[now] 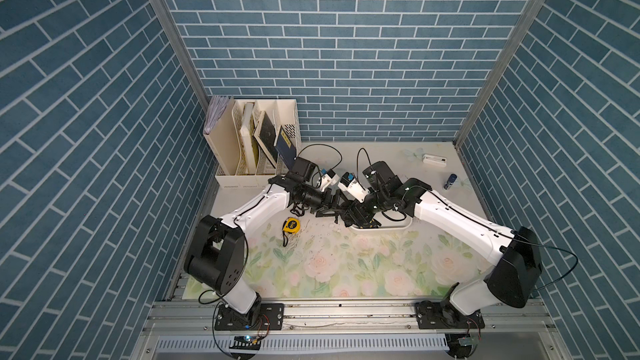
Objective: Take the tape measure out of the storage box
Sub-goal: Pick up the tape measure from the storage box.
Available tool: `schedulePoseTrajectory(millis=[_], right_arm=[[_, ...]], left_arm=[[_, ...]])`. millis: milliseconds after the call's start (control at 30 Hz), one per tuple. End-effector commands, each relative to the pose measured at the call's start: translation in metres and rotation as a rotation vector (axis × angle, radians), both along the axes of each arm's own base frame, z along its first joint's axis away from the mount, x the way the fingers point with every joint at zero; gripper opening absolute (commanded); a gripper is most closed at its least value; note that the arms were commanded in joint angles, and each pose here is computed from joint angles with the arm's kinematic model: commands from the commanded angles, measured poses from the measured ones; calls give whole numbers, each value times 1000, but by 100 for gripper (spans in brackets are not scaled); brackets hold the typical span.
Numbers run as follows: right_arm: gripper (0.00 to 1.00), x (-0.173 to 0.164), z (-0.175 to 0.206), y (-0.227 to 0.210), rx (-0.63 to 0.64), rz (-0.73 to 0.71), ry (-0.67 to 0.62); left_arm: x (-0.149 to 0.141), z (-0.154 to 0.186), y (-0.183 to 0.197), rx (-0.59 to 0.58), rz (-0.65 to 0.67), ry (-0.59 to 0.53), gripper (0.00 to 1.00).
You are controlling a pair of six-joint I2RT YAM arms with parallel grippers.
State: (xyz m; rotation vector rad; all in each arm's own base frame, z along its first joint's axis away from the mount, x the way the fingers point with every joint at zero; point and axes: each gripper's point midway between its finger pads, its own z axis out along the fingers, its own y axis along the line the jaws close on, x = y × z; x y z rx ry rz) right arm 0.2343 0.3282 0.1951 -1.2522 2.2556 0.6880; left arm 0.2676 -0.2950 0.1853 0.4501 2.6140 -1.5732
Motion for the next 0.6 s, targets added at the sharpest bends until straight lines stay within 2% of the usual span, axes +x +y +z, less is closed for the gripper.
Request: schedulePoseTrajectory(millis=[0, 233, 400, 567], right_arm=[[0, 1, 16, 14, 42, 48, -49], [0, -5, 10, 20, 22, 76, -44], [0, -3, 7, 20, 8, 75, -57], [0, 3, 10, 21, 8, 54, -97]], left_arm=[[-10, 0, -1, -8, -30, 11, 92], [-8, -1, -2, -6, -29, 17, 81], [-11, -5, 0, 11, -29, 35, 62], [-14, -9, 2, 21, -32, 47, 56]])
